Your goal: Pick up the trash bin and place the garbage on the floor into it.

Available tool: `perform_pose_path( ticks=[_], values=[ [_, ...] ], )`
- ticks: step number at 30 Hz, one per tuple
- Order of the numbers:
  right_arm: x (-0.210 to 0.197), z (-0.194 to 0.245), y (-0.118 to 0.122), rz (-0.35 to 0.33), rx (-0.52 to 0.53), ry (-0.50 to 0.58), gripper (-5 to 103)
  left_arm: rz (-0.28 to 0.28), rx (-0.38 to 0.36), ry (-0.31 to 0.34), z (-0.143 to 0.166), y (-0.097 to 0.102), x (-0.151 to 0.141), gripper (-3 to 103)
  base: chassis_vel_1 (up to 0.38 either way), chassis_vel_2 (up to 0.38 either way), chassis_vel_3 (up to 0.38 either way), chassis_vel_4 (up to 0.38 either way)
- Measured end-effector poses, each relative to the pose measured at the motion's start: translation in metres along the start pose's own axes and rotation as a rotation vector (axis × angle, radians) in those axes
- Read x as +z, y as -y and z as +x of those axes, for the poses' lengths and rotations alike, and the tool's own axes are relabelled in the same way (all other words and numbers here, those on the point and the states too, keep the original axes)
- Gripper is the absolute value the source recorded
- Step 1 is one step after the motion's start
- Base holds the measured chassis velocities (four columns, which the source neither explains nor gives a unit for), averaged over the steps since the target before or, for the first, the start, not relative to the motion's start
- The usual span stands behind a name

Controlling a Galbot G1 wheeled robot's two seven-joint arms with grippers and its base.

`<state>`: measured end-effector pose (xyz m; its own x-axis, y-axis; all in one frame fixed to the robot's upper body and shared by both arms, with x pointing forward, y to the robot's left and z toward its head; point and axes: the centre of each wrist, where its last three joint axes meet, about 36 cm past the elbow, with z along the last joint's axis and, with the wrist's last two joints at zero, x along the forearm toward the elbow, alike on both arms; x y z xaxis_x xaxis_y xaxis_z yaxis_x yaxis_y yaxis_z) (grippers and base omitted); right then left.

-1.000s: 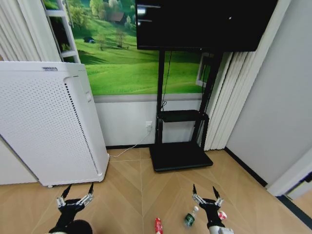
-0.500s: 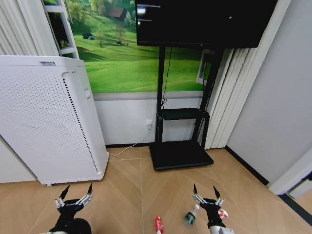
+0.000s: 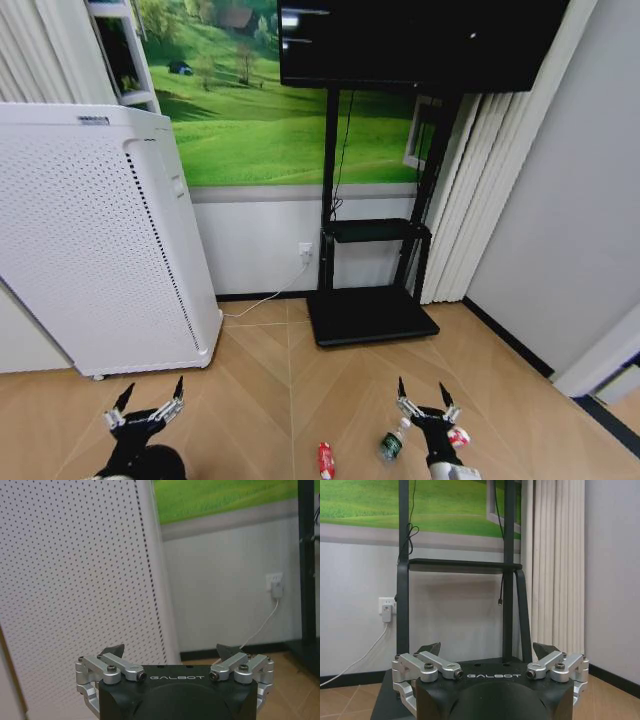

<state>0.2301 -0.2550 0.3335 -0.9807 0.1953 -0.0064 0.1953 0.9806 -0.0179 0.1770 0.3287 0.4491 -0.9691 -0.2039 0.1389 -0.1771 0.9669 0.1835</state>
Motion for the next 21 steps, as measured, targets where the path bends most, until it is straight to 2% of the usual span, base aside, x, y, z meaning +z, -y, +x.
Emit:
perform_pose_path(
  ticks=[1,2,3,4,6,8,9,11,16,17,18,19,20,21],
  values=[
    [0.0,0.0,0.0,0.0,0.0,0.0,100,0.0,0.0,0.0,0.0,0.0,0.0,100,0.0,0.0,0.0,0.0],
    [0.001,-0.001,0.001,-0.002,0.003,0.001,100,-0.012,-0.005,-0.016,0.003,-0.003,-0.001,100,0.0,0.0,0.0,0.0],
    [0.002,-0.006,0.003,-0.006,0.008,0.005,100,-0.037,-0.018,-0.064,0.013,-0.013,-0.003,100,0.0,0.0,0.0,0.0],
    [0.002,-0.006,0.003,-0.006,0.008,0.005,100,-0.037,-0.018,-0.064,0.013,-0.013,-0.003,100,0.0,0.0,0.0,0.0],
    [0.003,-0.018,0.008,-0.013,0.019,0.019,100,-0.074,-0.036,-0.152,0.033,-0.027,-0.007,100,0.0,0.0,0.0,0.0],
    [0.002,-0.032,0.012,-0.025,0.033,0.034,100,-0.073,-0.044,-0.249,0.051,-0.036,-0.009,100,0.0,0.0,0.0,0.0],
    [0.002,-0.032,0.012,-0.025,0.033,0.034,100,-0.073,-0.044,-0.249,0.051,-0.036,-0.009,100,0.0,0.0,0.0,0.0],
    [0.003,-0.043,0.014,-0.041,0.046,0.044,100,-0.041,-0.044,-0.338,0.062,-0.042,-0.01,100,0.0,0.0,0.0,0.0],
    [0.003,-0.049,0.015,-0.048,0.051,0.049,100,-0.014,-0.048,-0.376,0.066,-0.042,-0.01,100,0.0,0.0,0.0,0.0],
    [0.004,-0.054,0.015,-0.053,0.055,0.053,100,0.013,-0.057,-0.408,0.069,-0.042,-0.01,100,0.0,0.0,0.0,0.0],
    [0.005,-0.062,0.017,-0.066,0.061,0.059,100,0.079,-0.063,-0.469,0.074,-0.041,-0.012,100,0.0,0.0,0.0,0.0],
    [0.005,-0.066,0.017,-0.071,0.062,0.062,100,0.106,-0.066,-0.498,0.078,-0.04,-0.013,100,0.0,0.0,0.0,0.0],
    [0.005,-0.066,0.017,-0.071,0.062,0.062,100,0.106,-0.066,-0.498,0.078,-0.04,-0.013,100,0.0,0.0,0.0,0.0],
    [0.005,-0.08,0.019,-0.09,0.068,0.072,100,0.153,-0.096,-0.602,0.094,-0.039,-0.015,100,0.0,0.0,0.0,0.0]
  ],
)
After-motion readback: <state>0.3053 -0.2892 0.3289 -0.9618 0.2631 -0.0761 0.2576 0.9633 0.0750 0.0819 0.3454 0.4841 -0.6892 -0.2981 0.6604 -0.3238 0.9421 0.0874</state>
